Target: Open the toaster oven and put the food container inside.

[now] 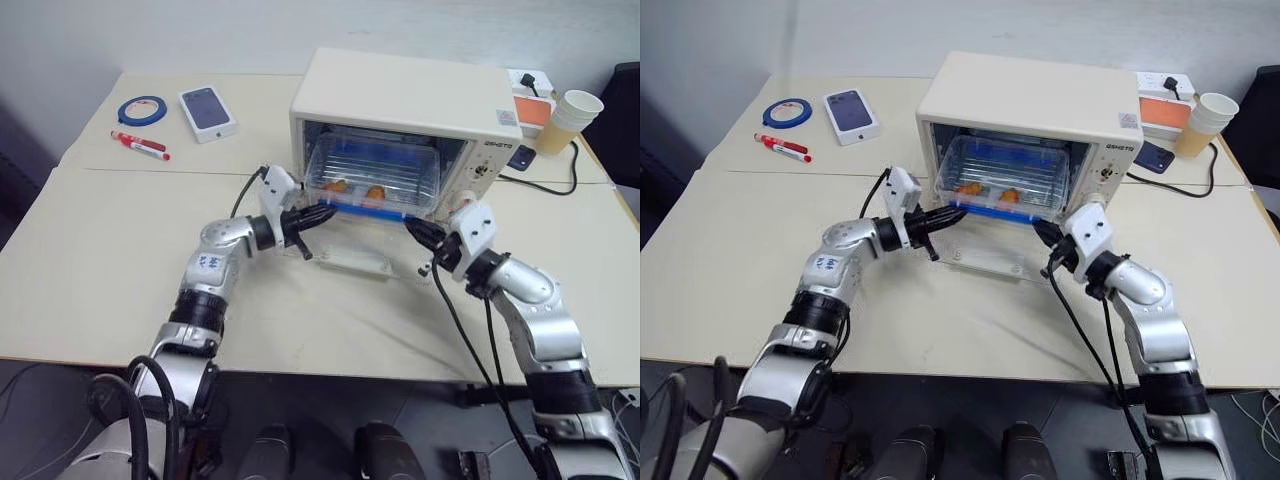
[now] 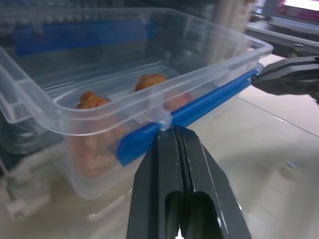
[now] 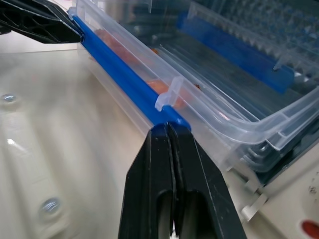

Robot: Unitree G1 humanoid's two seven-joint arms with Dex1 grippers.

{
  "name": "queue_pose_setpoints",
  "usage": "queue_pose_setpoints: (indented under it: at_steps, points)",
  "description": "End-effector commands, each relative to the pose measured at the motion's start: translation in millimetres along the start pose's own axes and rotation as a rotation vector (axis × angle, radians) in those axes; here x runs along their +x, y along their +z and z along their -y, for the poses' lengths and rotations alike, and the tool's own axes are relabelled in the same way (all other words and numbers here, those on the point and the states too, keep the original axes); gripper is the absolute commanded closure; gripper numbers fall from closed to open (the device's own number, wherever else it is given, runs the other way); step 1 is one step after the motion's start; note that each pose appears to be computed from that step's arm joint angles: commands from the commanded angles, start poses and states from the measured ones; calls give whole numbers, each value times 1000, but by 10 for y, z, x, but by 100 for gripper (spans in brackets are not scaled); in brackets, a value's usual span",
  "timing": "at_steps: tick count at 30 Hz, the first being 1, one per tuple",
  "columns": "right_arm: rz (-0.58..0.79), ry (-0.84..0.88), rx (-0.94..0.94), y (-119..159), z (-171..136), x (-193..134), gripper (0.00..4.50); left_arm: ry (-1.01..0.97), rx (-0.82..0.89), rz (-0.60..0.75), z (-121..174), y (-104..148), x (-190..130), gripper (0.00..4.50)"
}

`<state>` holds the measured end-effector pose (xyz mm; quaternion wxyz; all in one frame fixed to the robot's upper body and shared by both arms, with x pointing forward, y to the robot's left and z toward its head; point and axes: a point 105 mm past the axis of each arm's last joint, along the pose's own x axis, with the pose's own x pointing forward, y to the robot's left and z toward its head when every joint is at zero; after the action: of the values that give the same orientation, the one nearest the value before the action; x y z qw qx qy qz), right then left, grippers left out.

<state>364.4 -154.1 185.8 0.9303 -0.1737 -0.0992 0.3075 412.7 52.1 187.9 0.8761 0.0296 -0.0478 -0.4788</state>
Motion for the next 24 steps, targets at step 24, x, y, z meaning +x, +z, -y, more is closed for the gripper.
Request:
queue_pose_setpoints:
  at_steps: [24]
  points:
    - [-21,80,-6,-25,180,-885,450,-146,146,56,-165,323,-925,381]
